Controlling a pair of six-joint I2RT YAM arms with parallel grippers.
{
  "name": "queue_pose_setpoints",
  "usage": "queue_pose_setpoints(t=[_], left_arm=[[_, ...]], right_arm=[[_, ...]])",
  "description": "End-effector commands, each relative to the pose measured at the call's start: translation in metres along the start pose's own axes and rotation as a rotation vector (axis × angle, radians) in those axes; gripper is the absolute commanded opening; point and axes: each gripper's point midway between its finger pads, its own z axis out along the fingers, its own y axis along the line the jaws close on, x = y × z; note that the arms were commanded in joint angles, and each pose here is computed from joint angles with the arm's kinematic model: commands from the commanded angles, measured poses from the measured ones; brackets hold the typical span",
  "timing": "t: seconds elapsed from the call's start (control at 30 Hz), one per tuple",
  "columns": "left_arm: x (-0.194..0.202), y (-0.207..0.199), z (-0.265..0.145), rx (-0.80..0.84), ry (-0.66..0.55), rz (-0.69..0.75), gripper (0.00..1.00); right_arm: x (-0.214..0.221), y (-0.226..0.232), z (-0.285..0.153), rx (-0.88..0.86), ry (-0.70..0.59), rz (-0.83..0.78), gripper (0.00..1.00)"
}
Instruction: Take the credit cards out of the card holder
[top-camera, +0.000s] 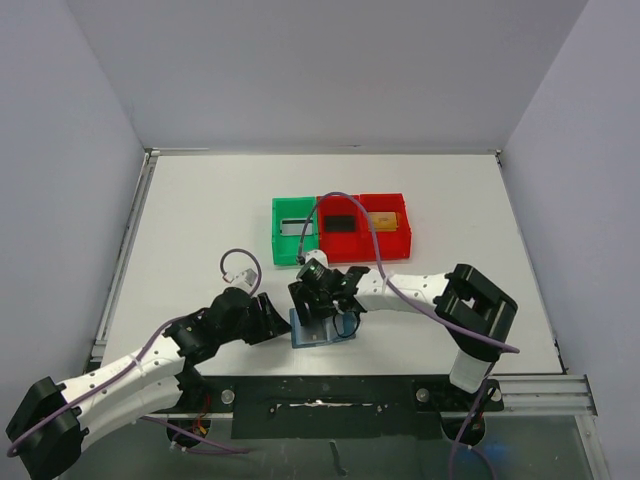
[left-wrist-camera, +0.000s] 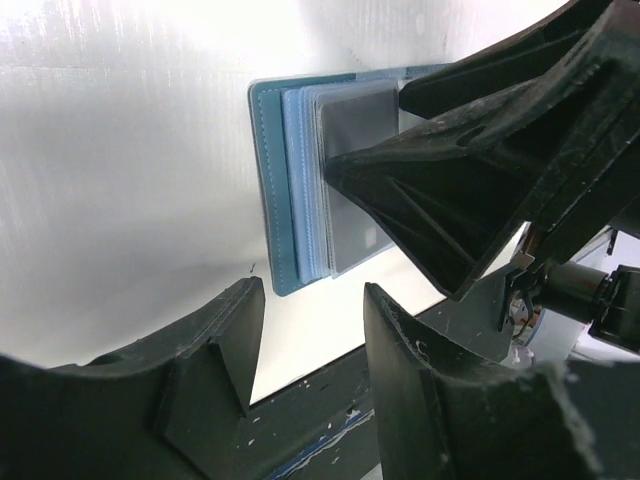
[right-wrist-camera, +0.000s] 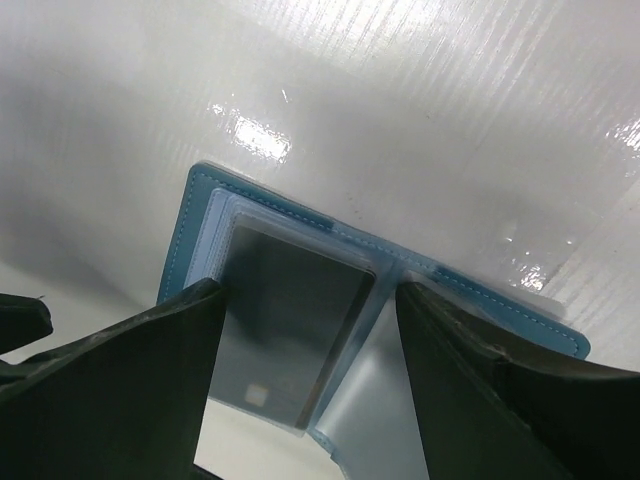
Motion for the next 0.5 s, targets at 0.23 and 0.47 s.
queue_pose_setpoints(t=[0.23, 0.47], left_arm=[[-0.0266, -0.0284, -0.0047, 0.057, -0.092, -0.030, 0.43], [-0.0263, -0.0255, -0.0113, 0.038, -0.090, -0.017, 0.43]], right_arm=[[0.0144, -0.0148, 0.0043, 0.174, 0.099, 0.056, 0.74], [0.0132, -0.0134, 0.0086, 0.240, 0.086, 0.105, 0.69]])
